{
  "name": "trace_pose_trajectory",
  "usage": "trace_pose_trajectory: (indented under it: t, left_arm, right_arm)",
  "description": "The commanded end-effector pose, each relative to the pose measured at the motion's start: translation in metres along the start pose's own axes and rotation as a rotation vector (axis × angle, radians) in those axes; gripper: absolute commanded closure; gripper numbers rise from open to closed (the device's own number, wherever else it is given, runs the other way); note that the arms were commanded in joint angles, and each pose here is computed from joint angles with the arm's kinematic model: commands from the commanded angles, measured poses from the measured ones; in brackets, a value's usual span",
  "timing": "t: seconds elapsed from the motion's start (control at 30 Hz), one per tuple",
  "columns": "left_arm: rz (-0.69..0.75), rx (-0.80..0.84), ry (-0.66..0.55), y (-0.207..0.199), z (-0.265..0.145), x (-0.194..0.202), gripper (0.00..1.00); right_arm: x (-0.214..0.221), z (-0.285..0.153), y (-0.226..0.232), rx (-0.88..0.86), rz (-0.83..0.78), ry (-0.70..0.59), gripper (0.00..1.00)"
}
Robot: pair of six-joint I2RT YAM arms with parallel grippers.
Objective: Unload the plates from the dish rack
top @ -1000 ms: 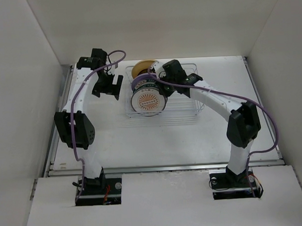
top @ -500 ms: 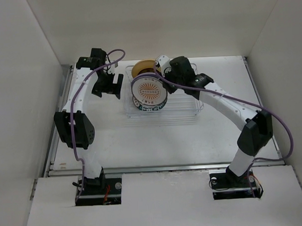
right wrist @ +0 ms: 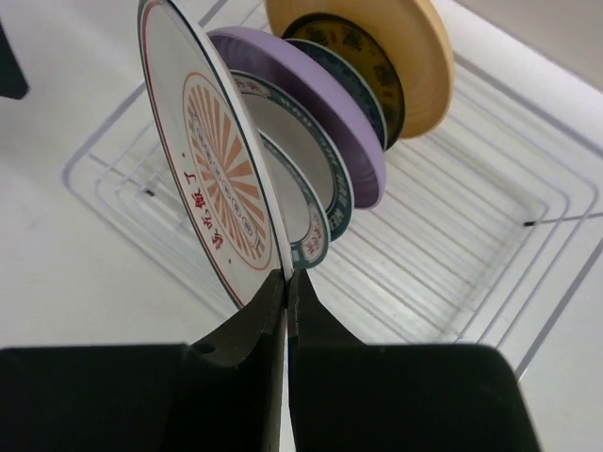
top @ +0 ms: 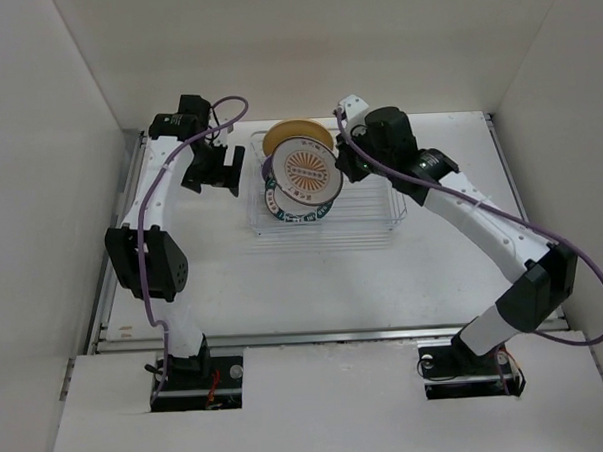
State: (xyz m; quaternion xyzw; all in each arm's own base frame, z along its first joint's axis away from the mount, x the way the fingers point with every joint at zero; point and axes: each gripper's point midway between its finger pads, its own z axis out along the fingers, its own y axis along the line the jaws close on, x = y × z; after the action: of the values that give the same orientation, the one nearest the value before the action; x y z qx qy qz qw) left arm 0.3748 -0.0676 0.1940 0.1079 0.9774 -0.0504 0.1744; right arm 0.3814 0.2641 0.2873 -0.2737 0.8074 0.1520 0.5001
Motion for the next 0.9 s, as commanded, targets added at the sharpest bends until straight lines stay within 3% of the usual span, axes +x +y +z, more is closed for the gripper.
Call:
trace_pose_trajectory:
  t: [0.0,0.07,0.2,0.23,0.33,0.4,0.57,0.8,0.87]
  left_arm:
    - [0.036,-0.012,-0.097,-0.007,-0.035,-0.009,0.0]
    - [0.077,-0.023,-0.106,-0.007,-0.039,-0.009,0.01]
    - [0.211,-0.031,-0.17,-0.023,-0.051,-0.018,0.05]
    - [0.236,-0.041,-0.168,-0.025,-0.051,-0.018,0.06]
    - [0.314,-0.045,-0.205,-0.04,-0.052,-0.025,0.09]
    - [0.351,-0.037,-0.219,-0.055,-0.051,-0.027,0.09]
    - [0.487,-0.027,-0.212,-0.086,-0.034,-0.033,0.12]
    - [0.543,-0.039,-0.231,-0.116,-0.006,-0.058,0.12]
    - [0.554,-0.034,-0.22,-0.122,0.007,-0.062,0.13]
  right_arm:
    - [-0.04,-0.047,0.009,-0.106,0.161,-0.126,1.0]
    - [-0.021,-0.062,0.018,-0.171,0.202,-0.064,1.0]
    - [0.057,-0.083,0.054,-0.358,0.311,0.173,1.0]
    - [0.095,-0.086,0.071,-0.435,0.366,0.279,1.0]
    - [0.141,-0.097,0.097,-0.537,0.512,0.408,1.0]
    - [0.177,-0.096,0.102,-0.511,0.606,0.508,1.0]
    - [0.207,-0.084,0.1,-0.432,0.7,0.532,1.0]
    - [0.24,-0.059,0.088,-0.296,0.782,0.533,1.0]
    - [0.251,-0.054,0.082,-0.253,0.777,0.536,0.93]
